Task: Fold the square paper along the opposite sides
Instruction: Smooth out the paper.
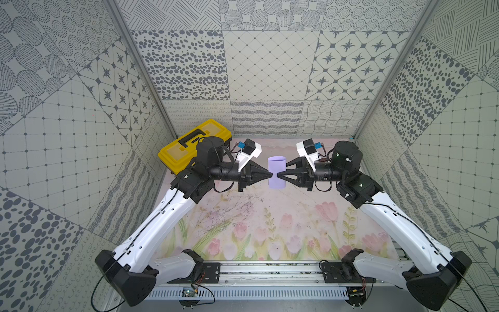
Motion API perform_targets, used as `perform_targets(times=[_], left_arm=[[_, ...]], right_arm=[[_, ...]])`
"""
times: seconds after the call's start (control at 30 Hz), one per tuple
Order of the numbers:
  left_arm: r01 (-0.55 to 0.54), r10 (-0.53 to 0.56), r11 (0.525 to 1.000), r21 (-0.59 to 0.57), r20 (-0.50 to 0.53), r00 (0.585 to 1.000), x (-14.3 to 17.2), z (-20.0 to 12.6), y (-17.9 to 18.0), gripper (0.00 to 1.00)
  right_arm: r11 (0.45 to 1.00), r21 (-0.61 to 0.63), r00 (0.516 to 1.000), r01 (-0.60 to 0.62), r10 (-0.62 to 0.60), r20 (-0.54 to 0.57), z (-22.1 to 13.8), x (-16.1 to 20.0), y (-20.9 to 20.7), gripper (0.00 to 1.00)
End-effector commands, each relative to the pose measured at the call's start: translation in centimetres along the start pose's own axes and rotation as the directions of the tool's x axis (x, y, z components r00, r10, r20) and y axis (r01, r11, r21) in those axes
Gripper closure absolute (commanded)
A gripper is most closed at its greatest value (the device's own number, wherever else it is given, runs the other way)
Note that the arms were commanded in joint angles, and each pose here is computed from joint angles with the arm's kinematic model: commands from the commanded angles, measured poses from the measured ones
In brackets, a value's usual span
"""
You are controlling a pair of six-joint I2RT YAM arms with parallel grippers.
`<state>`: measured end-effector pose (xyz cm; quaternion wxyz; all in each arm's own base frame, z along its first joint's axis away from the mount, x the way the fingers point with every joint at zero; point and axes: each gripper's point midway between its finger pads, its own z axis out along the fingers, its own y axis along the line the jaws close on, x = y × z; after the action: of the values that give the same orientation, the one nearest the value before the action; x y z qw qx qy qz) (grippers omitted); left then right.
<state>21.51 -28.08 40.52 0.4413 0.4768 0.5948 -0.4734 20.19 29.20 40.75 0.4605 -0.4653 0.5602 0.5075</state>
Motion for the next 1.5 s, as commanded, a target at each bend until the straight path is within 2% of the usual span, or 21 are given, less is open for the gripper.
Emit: perform_targets(times=[0.0,0.3,0.47,0.6,0.97,1.0,1.03,1.07,1.1,1.33,1.4,1.47], left_arm=[[-0.030,0.030,1.000,0.000,0.021,0.999,-0.7,-0.1,-0.2,1.00],[-0.032,0.032,0.999,-0.002,0.027,0.999,-0.9,-0.1,-0.2,1.00],[-0.031,0.031,1.000,-0.002,0.026,0.999,-0.9,-0.1,-0.2,1.00],[-0.029,0.029,1.000,-0.010,0.023,0.999,-0.9,-0.1,0.0,1.00],[-0.032,0.033,0.999,-0.040,0.004,0.999,-1.2,-0.1,0.5,1.00],[-0.030,0.030,0.999,-0.040,0.004,1.000,-1.1,-0.1,0.5,1.00],[-0.029,0.029,0.999,-0.039,0.004,1.000,-1.1,-0.1,0.5,1.00],[-0.028,0.028,0.999,-0.039,0.003,1.000,-1.1,-0.1,0.5,1.00],[-0.028,0.028,0.999,-0.038,0.003,1.000,-1.1,-0.1,0.5,1.00],[-0.022,0.022,0.999,-0.040,-0.004,1.000,-0.8,0.0,0.7,1.00],[-0.022,0.021,0.999,-0.039,-0.005,1.000,-0.7,0.0,0.7,1.00],[-0.019,0.019,0.999,-0.036,-0.006,1.000,-0.7,0.1,0.7,1.00]], right_arm=[[0.999,-0.019,0.999,0.043,-0.043,0.027,0.1,-1.2,0.4,0.73],[0.999,-0.031,0.999,0.041,-0.041,0.016,0.2,-0.8,0.5,0.76],[0.999,-0.028,0.999,0.046,-0.046,0.015,0.2,-0.8,0.5,0.86],[0.998,-0.023,0.998,0.053,-0.053,0.017,0.0,-0.9,0.6,1.00],[0.997,-0.029,0.997,0.076,-0.075,0.020,-0.3,-0.9,1.2,1.00],[0.997,-0.026,0.997,0.079,-0.079,0.020,-0.3,-0.9,1.2,0.89],[0.996,-0.025,0.996,0.083,-0.083,0.020,-0.4,-0.8,1.3,0.86],[0.996,-0.021,0.996,0.086,-0.086,0.021,-0.4,-0.8,1.2,0.87],[0.996,-0.017,0.996,0.090,-0.089,0.022,-0.5,-0.9,1.3,1.00],[0.995,-0.004,0.995,0.102,-0.102,0.022,-0.7,-1.1,1.3,1.00],[0.994,0.009,0.994,0.110,-0.111,0.023,-0.8,-1.2,1.3,0.84],[0.993,0.023,0.993,0.119,-0.119,0.026,-1.0,-1.4,1.1,0.83]])
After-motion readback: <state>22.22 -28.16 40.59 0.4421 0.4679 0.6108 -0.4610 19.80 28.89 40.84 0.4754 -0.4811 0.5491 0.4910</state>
